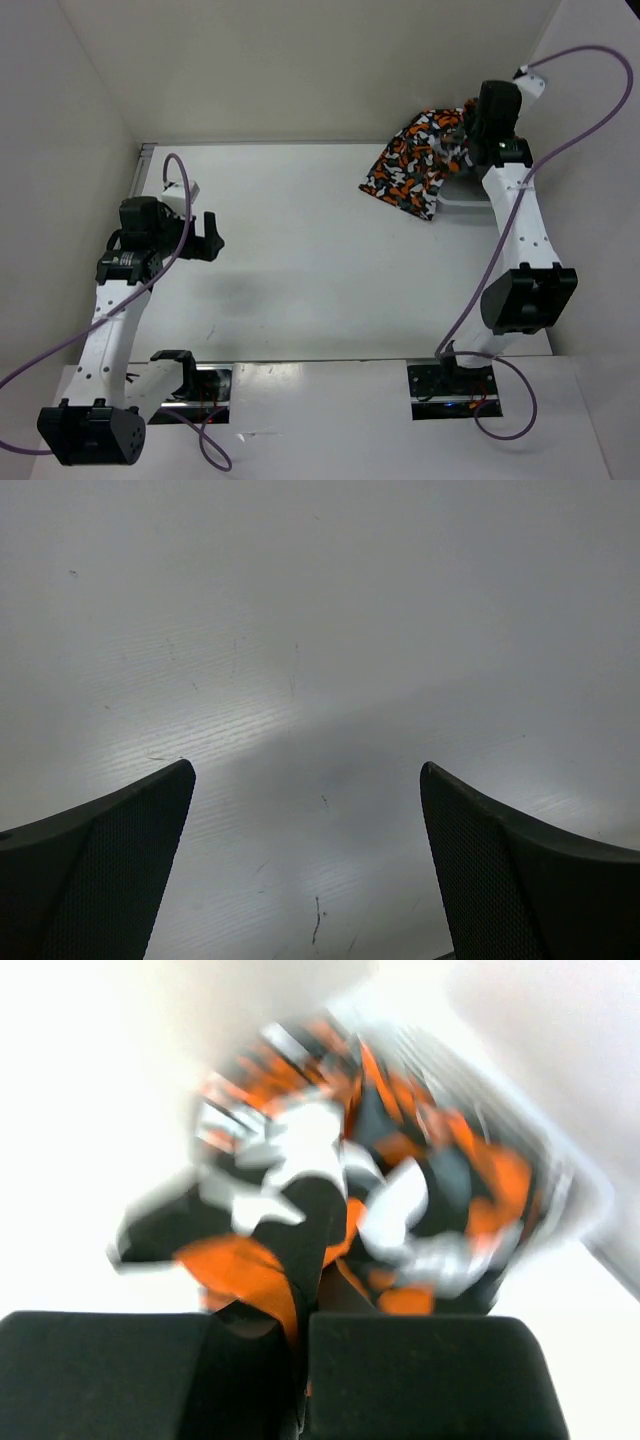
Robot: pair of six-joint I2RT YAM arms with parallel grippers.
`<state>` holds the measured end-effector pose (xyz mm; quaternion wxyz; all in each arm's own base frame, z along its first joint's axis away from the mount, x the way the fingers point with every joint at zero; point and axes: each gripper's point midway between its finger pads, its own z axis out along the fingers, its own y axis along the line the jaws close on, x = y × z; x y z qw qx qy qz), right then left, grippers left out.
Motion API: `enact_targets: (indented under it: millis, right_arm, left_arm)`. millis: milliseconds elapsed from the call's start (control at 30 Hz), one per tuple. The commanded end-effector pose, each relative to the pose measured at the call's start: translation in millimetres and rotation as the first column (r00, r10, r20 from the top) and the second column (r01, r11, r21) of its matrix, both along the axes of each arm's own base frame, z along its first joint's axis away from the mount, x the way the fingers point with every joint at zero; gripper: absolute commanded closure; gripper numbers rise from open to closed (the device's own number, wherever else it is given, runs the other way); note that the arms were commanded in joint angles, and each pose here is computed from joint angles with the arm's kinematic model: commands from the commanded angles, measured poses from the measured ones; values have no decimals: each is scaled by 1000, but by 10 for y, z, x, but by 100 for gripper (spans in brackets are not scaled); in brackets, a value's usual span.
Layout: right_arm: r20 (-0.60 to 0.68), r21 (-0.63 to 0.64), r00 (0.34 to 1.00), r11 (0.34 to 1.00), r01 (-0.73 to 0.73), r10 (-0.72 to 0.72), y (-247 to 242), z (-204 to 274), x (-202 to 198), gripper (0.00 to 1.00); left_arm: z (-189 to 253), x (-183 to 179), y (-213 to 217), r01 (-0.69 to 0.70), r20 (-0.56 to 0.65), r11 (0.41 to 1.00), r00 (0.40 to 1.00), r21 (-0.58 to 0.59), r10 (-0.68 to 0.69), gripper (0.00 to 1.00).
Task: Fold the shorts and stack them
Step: Grab the shorts from the pile, then move the shorts to the center of the board
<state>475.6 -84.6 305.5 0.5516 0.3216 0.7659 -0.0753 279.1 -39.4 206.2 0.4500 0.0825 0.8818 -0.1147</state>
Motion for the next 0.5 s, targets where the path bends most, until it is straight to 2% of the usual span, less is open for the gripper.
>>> enact_targets:
  millis: [0, 33, 67, 100, 133, 200, 233, 300, 400, 433, 467]
  right_arm:
    - [387, -68, 922, 998, -7, 32, 292, 1690, -226, 100]
    - [393, -89, 916, 995, -46, 77, 585, 1791, -167, 100]
    - [466, -118, 878, 991, -61, 109, 737, 2235, -269, 100]
    - [482, -131, 865, 988, -86, 140, 914, 2371, -303, 100]
    - [498, -142, 840, 975, -168, 217, 1323, 2479, -343, 100]
    - [520, -158, 800, 954, -254, 299, 1751, 2626, -383, 100]
    - [512, -166, 761, 916, -367, 398, 2210, 2594, -443, 98]
    - [449, -196, 735, 859, -474, 508, 2704, 2338, -417, 84]
    - [278, -195, 576, 632, -750, 769, 3657, 1595, -502, 53]
    - [198, -181, 520, 553, -814, 831, 3887, 1261, -558, 37]
    - [116, -137, 431, 444, -885, 895, 4182, 924, -719, 21]
  left_arm:
    - [323, 49, -18, 11, 66, 1000, 998, 3, -11, 0]
    - [370, 54, -33, 19, 77, 1000, 997, -2, -18, 0]
    - [381, 76, -32, 19, 76, 1000, 997, -2, -18, 0]
    - [372, 80, -32, 19, 64, 1000, 998, -3, -18, 0]
    - [435, 92, -32, 19, 79, 1000, 997, -2, -18, 0]
    - [484, 106, -11, 8, 91, 1000, 996, 5, -9, 0]
    - [522, 113, 10, -2, 109, 1000, 994, 12, 1, 0]
    - [655, 118, 62, -25, 145, 999, 989, 21, 22, 0]
    - [759, 91, 137, -62, 179, 997, 982, 35, 54, 0]
    - [785, 77, 163, -76, 190, 996, 980, 42, 66, 0]
    - [844, 40, 176, -85, 213, 995, 974, 45, 74, 0]
